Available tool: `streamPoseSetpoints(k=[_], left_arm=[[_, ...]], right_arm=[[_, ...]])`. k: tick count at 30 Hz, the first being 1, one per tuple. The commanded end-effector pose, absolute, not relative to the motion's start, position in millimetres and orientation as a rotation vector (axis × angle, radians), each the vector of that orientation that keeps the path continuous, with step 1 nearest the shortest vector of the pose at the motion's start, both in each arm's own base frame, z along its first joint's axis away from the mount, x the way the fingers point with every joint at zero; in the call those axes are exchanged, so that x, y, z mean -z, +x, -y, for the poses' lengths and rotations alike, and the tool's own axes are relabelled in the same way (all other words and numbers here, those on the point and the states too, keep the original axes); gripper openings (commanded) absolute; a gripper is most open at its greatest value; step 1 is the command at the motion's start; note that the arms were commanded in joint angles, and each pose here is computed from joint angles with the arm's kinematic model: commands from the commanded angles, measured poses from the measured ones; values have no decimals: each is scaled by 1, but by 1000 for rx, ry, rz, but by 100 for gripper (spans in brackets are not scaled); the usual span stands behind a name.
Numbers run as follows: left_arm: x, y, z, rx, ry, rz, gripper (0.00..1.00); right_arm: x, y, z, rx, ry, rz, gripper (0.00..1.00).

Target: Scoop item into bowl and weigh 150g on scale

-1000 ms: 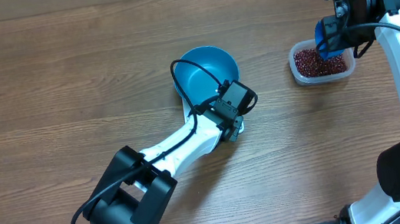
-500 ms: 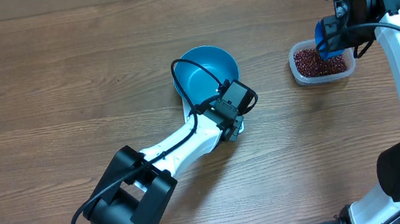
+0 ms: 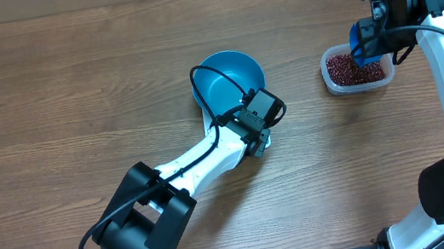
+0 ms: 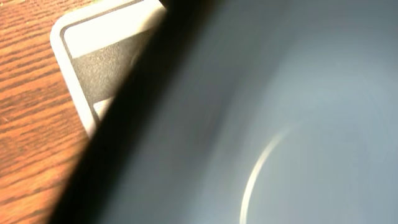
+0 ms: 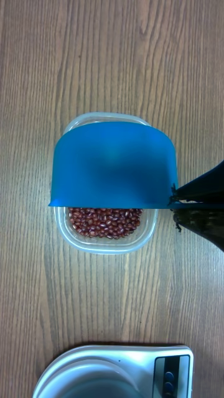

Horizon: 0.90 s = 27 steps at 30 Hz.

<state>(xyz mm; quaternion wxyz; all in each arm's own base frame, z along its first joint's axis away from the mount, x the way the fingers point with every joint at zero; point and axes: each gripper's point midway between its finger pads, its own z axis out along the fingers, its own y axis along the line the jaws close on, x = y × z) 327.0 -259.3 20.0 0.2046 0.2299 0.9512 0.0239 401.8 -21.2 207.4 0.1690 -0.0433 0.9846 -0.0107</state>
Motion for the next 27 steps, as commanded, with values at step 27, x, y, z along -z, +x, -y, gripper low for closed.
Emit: streamPoseSetpoints(k=[27], left_arm=[[-22,327,265,-33,628,-2658,4]], right_arm=[[-206,403,22,29,-114,-2797,4]])
